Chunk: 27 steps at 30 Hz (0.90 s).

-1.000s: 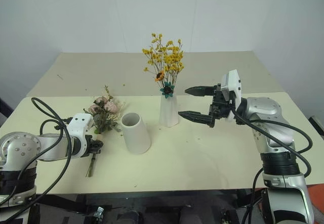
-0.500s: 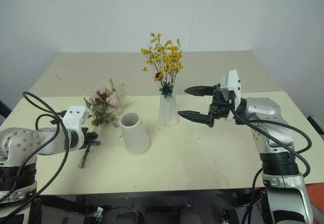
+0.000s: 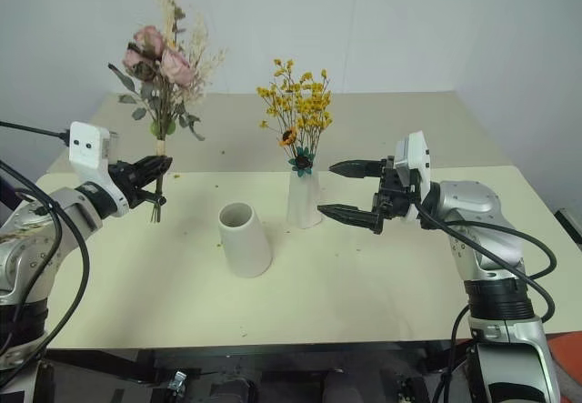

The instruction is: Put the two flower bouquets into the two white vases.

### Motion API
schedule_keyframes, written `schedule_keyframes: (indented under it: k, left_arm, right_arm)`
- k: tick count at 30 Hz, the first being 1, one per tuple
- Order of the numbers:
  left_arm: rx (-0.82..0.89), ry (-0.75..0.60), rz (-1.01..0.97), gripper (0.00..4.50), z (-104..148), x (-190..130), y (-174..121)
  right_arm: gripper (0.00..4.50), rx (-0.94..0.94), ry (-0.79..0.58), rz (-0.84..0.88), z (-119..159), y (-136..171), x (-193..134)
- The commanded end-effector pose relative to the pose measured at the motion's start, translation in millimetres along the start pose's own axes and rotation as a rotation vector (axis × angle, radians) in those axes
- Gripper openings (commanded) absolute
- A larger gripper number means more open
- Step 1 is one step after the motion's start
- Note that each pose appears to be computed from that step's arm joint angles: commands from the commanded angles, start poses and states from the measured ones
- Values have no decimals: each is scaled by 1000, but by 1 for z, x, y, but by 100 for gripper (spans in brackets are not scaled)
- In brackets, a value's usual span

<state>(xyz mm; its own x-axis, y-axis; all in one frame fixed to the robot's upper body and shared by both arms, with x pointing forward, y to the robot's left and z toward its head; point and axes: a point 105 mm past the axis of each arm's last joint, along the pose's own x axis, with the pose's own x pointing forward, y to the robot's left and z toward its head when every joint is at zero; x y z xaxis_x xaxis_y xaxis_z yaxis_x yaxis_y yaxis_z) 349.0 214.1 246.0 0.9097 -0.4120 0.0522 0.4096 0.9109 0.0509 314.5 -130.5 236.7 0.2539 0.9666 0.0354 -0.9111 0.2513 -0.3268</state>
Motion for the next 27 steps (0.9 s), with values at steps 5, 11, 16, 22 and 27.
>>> schedule_keyframes:
  k: [5,11,16,22,27]
  left_arm:
    - [-9,-304,-280,1,56,-5,-22]
    - [-107,-370,-428,1,69,-3,-31]
    - [-126,-416,-513,1,76,0,-39]
    - [-133,-550,-634,1,81,-4,-53]
    - [-158,-569,-675,1,74,-1,-60]
  right_arm:
    - [450,-65,-47,9,17,5,-1]
    - [450,-66,-55,4,17,7,-1]
    - [450,-66,-68,12,20,9,1]
    - [450,-58,-62,17,19,11,0]
    - [450,-55,-63,19,19,11,1]
